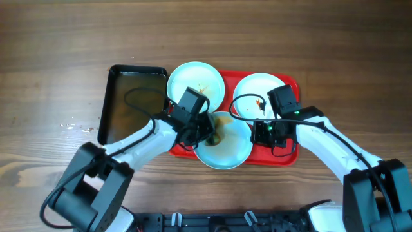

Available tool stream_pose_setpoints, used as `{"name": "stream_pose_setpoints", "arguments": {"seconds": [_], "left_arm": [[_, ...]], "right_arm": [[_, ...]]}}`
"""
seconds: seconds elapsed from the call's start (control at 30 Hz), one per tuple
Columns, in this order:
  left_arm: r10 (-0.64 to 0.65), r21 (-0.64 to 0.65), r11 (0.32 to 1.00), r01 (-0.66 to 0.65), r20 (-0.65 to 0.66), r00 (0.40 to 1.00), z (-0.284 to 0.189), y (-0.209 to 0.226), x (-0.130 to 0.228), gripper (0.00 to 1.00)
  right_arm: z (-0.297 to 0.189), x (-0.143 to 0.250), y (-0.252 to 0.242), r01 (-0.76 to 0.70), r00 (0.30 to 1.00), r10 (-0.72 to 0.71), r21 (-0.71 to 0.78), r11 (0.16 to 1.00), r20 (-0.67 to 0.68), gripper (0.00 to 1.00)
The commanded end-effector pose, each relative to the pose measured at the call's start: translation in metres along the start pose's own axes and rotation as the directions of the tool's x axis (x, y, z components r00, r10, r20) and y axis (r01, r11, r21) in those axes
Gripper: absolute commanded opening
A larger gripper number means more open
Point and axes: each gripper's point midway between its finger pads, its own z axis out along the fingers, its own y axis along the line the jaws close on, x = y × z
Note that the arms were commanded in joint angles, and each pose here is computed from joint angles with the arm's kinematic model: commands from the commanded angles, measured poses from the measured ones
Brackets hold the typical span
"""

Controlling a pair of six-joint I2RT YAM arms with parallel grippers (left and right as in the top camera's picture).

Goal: Clean dirty plates on tray and stack at the side
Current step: 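Scrub the front plate with the sponge while the right gripper holds it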

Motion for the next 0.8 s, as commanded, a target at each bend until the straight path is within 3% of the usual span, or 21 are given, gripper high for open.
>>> {"name": "stream_pose_setpoints", "arguments": {"seconds": [0.0, 0.17, 0.27, 0.57, 0.63, 0.7, 0.73, 0.77], "left_arm": [[0.089, -0.015, 0.996, -0.088, 0.070, 0.994, -0.024, 0.001, -0.007, 0.04], [0.331, 0.051, 0.937, -0.345, 0.174, 0.927, -0.056, -0.028, -0.015, 0.04], [0.348, 0.066, 0.927, -0.369, 0.218, 0.912, -0.059, -0.037, -0.022, 0.04], [0.421, 0.052, 0.902, -0.428, 0.108, 0.901, -0.015, -0.038, 0.012, 0.04], [0.402, 0.044, 0.912, -0.408, 0.101, 0.910, -0.008, -0.035, 0.011, 0.04], [0.300, 0.024, 0.953, -0.302, 0.079, 0.951, 0.001, -0.027, 0.012, 0.04], [0.254, 0.016, 0.967, -0.256, 0.068, 0.965, 0.006, -0.023, 0.012, 0.04], [0.198, 0.001, 0.980, -0.199, 0.056, 0.979, 0.012, -0.017, 0.013, 0.04]], "right_arm": [[0.000, -0.005, 0.000, 0.006, 1.000, -0.006, 0.018, 1.000, 0.012, 0.11], [0.000, -0.005, 0.000, 0.005, 1.000, -0.005, 0.017, 1.000, 0.011, 0.13], [0.000, -0.005, 0.000, 0.005, 1.000, -0.005, 0.018, 1.000, 0.011, 0.14], [0.000, -0.004, -0.001, 0.004, 1.000, -0.004, 0.019, 1.000, 0.008, 0.14], [0.000, -0.001, -0.002, 0.000, 1.000, 0.000, 0.024, 1.000, -0.002, 0.13], [0.000, -0.001, -0.002, -0.001, 1.000, 0.001, 0.024, 1.000, -0.005, 0.15], [0.000, 0.000, 0.000, -0.001, 1.000, 0.002, 0.013, 1.000, -0.009, 0.23], [0.000, 0.000, 0.002, 0.000, 1.000, 0.000, 0.002, 1.000, -0.012, 0.37]]}}
